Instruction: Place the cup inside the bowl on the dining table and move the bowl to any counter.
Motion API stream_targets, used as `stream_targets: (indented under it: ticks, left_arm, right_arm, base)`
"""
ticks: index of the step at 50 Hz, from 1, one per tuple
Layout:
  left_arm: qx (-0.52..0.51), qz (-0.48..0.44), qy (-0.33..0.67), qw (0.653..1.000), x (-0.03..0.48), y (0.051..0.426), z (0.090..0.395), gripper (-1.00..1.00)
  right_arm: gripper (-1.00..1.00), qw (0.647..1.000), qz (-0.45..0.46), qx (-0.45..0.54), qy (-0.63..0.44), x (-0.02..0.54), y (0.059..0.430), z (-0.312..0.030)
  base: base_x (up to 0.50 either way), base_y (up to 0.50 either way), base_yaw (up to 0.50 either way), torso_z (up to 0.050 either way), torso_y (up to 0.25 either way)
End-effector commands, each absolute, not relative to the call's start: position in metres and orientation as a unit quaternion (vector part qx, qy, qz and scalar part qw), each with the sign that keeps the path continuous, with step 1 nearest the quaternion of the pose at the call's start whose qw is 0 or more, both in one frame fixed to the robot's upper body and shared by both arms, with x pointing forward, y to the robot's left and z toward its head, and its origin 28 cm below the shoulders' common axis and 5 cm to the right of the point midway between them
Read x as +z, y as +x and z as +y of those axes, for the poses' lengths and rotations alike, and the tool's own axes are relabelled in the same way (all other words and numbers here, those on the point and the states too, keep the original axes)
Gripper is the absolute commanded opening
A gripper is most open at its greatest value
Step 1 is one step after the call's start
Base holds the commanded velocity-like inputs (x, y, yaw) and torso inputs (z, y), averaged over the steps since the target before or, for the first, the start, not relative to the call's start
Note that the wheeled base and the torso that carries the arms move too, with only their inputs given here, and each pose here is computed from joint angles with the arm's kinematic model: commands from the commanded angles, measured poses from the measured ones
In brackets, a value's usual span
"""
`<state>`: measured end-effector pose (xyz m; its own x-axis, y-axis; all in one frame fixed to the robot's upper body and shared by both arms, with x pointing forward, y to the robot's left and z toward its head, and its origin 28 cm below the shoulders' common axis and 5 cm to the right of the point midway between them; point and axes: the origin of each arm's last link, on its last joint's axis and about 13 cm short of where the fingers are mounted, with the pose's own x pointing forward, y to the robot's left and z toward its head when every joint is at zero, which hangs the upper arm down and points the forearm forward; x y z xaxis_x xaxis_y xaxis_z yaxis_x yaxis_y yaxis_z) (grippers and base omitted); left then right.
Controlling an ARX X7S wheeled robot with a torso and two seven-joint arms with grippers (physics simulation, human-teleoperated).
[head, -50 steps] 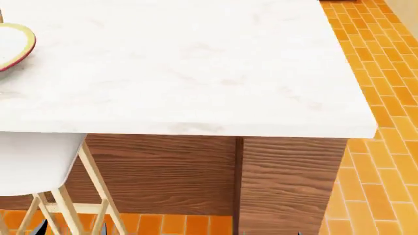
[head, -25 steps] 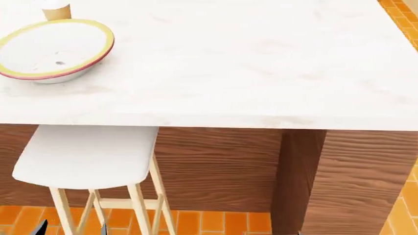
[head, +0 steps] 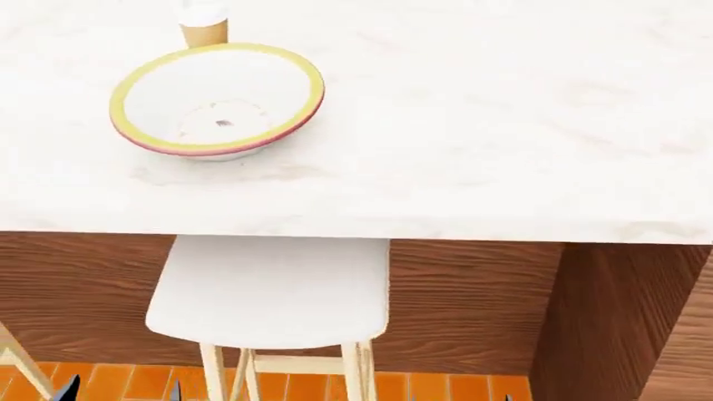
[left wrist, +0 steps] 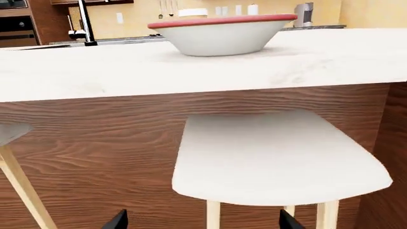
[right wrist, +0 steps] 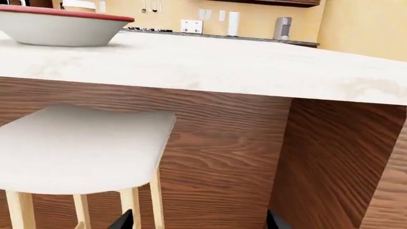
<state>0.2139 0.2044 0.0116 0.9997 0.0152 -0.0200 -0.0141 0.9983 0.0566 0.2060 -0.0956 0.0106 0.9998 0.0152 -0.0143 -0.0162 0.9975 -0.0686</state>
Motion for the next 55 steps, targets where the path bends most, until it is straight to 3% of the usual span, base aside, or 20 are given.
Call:
stream_targets:
  ticks: [1, 15, 33, 55]
  left_arm:
    - [0.008, 0.010, 0.029, 1.000, 0.0115, 0.2138, 0.2046, 1.00]
    - [0.009, 0.016, 0.031, 0.999, 0.0115, 0.2129, 0.2061, 1.00]
    - [0.026, -0.007, 0.054, 0.998, 0.0147, 0.2136, 0.2065, 1.00]
    - [0.017, -0.025, 0.040, 0.999, 0.0172, 0.2117, 0.2073, 1.00]
  right_arm:
    - [1.00, 0.999, 0.005, 0.008, -0.036, 0.0107, 0.2061, -0.0958]
    - [1.00, 1.000, -0.011, 0.002, -0.026, 0.0130, 0.2050, -0.0969]
    - [1.00, 0.999, -0.020, 0.007, -0.041, 0.0145, 0.2043, -0.0962]
    - [1.00, 0.999, -0.018, 0.011, -0.034, 0.0134, 0.2051, -0.0957]
  base:
    - [0.23, 0.50, 0.00, 0.000, 0.000]
    - [0.23, 0.50, 0.00, 0.000, 0.000]
    - [0.00, 0.00, 0.00, 0.001, 0.000]
    - [0.00, 0.00, 0.00, 0.050, 0.000]
